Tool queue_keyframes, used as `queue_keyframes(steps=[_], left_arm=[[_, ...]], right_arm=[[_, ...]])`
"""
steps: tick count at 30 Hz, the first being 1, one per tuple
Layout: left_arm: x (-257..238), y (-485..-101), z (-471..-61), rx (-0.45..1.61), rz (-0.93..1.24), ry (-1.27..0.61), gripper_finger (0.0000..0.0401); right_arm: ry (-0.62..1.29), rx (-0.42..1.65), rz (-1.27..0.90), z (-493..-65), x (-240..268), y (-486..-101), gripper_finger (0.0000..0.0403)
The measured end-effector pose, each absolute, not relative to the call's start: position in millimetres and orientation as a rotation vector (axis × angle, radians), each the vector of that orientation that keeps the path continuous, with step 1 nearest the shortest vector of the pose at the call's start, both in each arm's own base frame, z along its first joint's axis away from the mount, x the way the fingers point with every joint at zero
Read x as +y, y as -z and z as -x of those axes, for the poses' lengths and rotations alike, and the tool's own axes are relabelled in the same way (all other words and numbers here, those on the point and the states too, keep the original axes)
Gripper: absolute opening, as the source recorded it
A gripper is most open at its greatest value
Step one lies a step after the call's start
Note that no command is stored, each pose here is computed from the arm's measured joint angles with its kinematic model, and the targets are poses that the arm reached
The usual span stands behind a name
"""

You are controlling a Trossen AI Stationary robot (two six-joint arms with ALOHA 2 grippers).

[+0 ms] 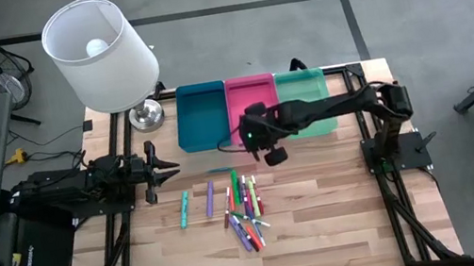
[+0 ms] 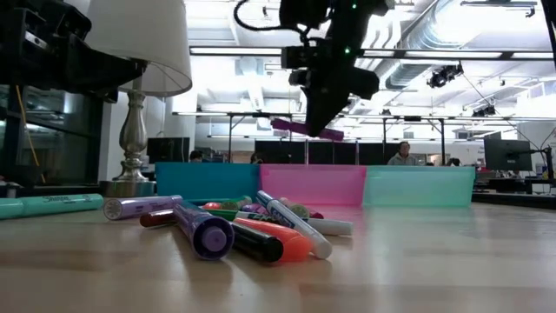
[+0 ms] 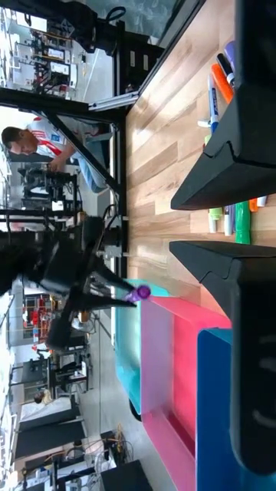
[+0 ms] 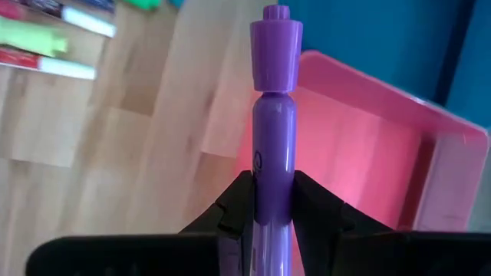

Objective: Pick & Place Markers
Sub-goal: Put the purple highlighter into the pink bin

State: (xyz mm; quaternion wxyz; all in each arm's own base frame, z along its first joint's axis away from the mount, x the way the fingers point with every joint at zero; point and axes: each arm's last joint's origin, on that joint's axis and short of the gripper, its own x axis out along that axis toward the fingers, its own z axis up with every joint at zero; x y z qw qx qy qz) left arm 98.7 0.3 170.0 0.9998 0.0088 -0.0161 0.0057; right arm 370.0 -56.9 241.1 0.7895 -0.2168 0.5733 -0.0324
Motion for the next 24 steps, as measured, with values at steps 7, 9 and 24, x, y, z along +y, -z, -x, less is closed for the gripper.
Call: queue_keyframes(steps=[7, 9, 24], left_arm=[[0, -170, -99, -0.033, -0.018, -0.012, 0.0074], [0, -170, -99, -0.032, -0.018, -0.012, 0.0074], [0, -170, -99, -0.032, -0.018, -0.011, 0.0074]], right_arm=[[0.145, 1.261, 0.441, -369, -102, -229, 0.0059], [0.155, 1.258, 0.426, -371, -112, -223, 0.0059], [0.150, 1.319, 0.350, -373, -151, -186, 0.0060]])
